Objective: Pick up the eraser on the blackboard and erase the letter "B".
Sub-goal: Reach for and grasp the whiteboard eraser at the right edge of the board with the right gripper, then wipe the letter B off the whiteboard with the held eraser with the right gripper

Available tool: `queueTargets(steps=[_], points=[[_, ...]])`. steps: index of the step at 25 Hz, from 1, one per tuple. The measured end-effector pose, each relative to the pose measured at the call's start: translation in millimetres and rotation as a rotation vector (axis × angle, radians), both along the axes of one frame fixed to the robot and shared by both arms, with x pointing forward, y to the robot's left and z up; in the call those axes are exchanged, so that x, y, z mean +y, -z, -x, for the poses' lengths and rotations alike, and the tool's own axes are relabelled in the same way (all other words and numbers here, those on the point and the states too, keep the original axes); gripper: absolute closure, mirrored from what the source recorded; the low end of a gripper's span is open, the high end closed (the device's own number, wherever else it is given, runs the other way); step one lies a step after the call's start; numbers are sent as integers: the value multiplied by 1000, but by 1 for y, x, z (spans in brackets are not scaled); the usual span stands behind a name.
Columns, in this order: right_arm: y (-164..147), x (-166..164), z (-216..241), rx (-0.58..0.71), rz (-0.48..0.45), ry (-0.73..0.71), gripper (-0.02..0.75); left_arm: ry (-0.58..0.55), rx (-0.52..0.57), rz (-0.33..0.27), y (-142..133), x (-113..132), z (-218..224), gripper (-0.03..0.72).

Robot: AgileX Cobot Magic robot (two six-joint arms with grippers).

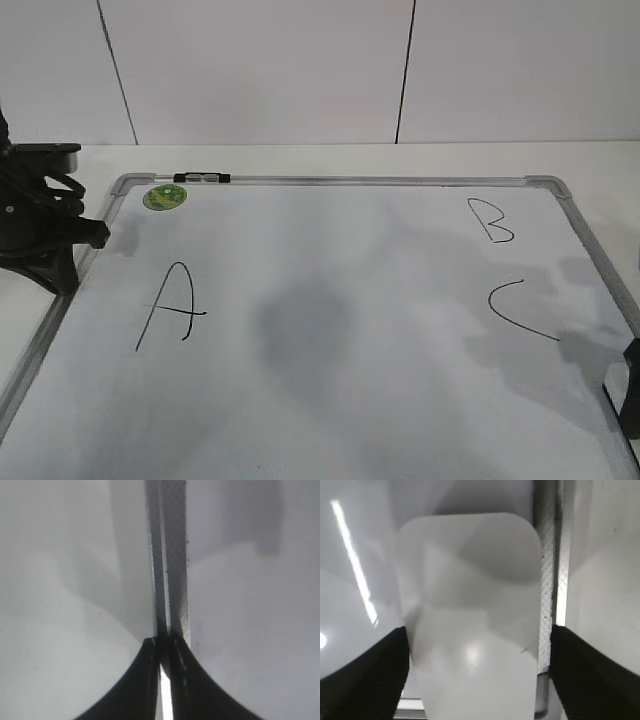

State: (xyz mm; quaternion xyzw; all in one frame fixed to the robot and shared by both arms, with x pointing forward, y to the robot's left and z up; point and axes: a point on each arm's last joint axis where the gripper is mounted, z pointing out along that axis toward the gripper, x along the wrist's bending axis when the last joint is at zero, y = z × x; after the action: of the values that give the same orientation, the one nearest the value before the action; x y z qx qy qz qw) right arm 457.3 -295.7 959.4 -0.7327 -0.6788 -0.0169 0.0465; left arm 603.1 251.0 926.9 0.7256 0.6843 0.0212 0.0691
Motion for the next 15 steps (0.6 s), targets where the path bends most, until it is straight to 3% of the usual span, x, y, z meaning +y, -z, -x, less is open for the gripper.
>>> queueTargets(steps=[15], points=[[12, 0, -6, 36, -3, 3, 78, 0, 0, 0, 0, 0, 0, 669]])
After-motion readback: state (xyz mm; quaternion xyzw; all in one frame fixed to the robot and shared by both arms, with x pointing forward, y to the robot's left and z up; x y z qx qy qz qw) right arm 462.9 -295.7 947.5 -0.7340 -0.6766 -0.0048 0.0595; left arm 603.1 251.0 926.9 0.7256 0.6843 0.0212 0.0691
